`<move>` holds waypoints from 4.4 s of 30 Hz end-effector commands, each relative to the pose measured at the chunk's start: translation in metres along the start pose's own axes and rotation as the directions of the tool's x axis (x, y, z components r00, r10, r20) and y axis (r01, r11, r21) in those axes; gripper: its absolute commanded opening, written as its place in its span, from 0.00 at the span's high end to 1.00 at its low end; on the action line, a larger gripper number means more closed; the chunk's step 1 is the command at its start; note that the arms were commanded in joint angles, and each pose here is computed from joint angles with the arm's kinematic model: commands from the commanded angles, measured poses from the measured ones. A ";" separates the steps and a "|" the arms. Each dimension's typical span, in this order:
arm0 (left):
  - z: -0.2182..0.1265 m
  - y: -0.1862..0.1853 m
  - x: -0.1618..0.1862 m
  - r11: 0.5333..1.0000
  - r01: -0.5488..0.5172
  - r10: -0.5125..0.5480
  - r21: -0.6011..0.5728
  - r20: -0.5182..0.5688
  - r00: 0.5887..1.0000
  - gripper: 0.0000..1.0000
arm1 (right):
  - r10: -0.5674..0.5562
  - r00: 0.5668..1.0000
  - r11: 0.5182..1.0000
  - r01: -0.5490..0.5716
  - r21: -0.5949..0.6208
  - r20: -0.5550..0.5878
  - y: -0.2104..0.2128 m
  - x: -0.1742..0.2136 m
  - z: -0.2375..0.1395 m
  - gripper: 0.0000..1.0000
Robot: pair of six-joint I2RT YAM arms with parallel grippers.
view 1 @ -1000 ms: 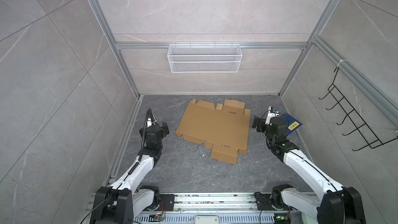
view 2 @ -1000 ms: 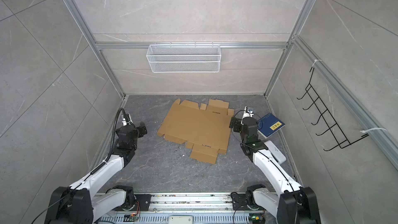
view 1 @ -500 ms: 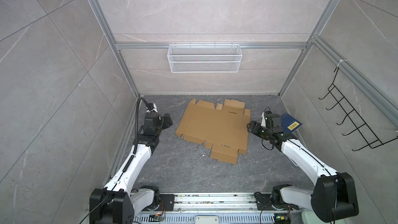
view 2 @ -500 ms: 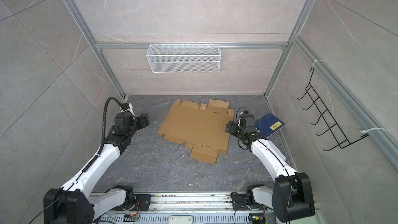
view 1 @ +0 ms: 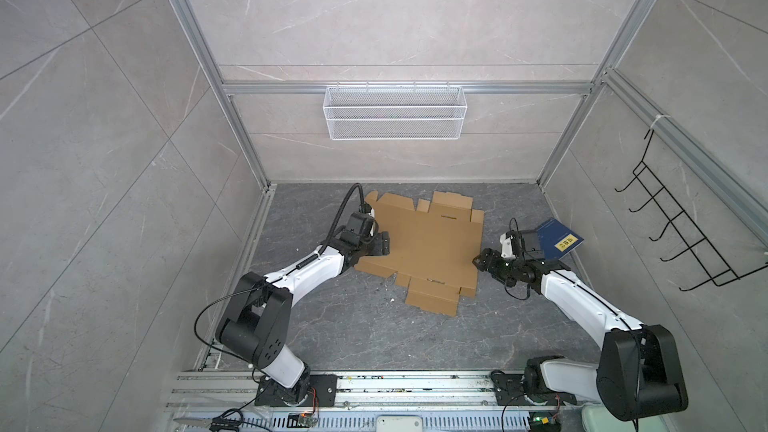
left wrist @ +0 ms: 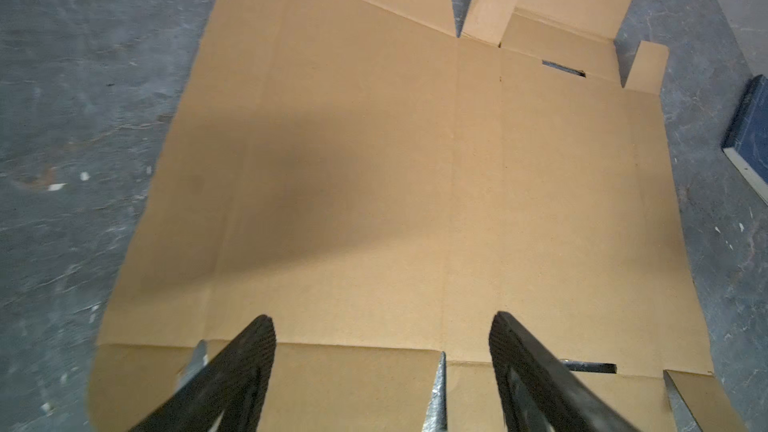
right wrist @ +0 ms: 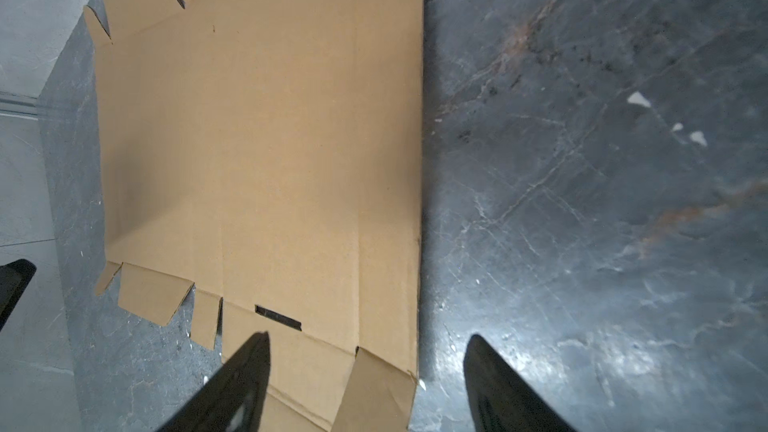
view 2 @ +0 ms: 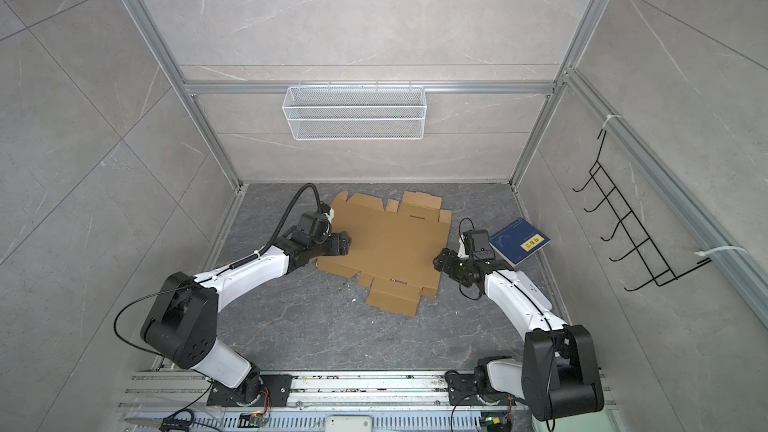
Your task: Fold the paper box
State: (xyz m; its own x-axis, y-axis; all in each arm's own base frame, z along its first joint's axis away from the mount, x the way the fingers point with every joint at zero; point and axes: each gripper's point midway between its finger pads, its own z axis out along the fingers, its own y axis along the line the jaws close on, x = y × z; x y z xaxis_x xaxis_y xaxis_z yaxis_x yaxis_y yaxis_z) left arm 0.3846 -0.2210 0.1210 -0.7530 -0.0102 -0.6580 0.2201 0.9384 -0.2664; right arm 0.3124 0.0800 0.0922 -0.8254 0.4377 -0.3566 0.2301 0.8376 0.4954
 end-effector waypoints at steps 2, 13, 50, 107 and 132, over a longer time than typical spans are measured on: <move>0.008 -0.019 -0.029 0.998 0.003 -0.006 0.066 0.047 0.999 0.16 | 0.046 0.998 0.999 -0.046 0.000 -0.050 -0.014 0.019 -0.004 0.24; 0.039 -0.026 -0.021 0.996 -0.029 0.032 0.085 -0.037 0.999 0.16 | 0.141 0.988 0.989 -0.143 -0.024 -0.057 -0.031 0.018 -0.009 0.26; 0.040 0.003 0.076 0.992 0.077 -0.055 0.095 -0.218 0.974 0.17 | 0.061 0.989 0.984 -0.082 -0.159 -0.132 -0.009 0.012 0.065 0.45; 0.011 0.042 0.019 0.977 0.195 -0.188 0.090 -0.081 0.979 0.17 | -0.190 0.959 0.955 0.131 -0.265 -0.210 0.079 -0.089 0.150 0.35; 0.019 0.063 0.085 0.960 0.279 -0.269 0.031 -0.174 0.947 0.19 | -0.235 0.938 0.926 0.137 -0.351 -0.253 0.093 -0.075 0.154 0.49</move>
State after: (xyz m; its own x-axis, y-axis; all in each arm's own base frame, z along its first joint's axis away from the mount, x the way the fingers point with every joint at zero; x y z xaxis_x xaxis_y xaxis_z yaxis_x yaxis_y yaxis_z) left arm 0.3517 -0.1716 0.0396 -0.8713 -0.1868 -0.4539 0.0444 0.8910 -0.4519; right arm 0.4735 0.1747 0.0457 -0.9594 0.1467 -0.2408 -0.0692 0.7055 0.7053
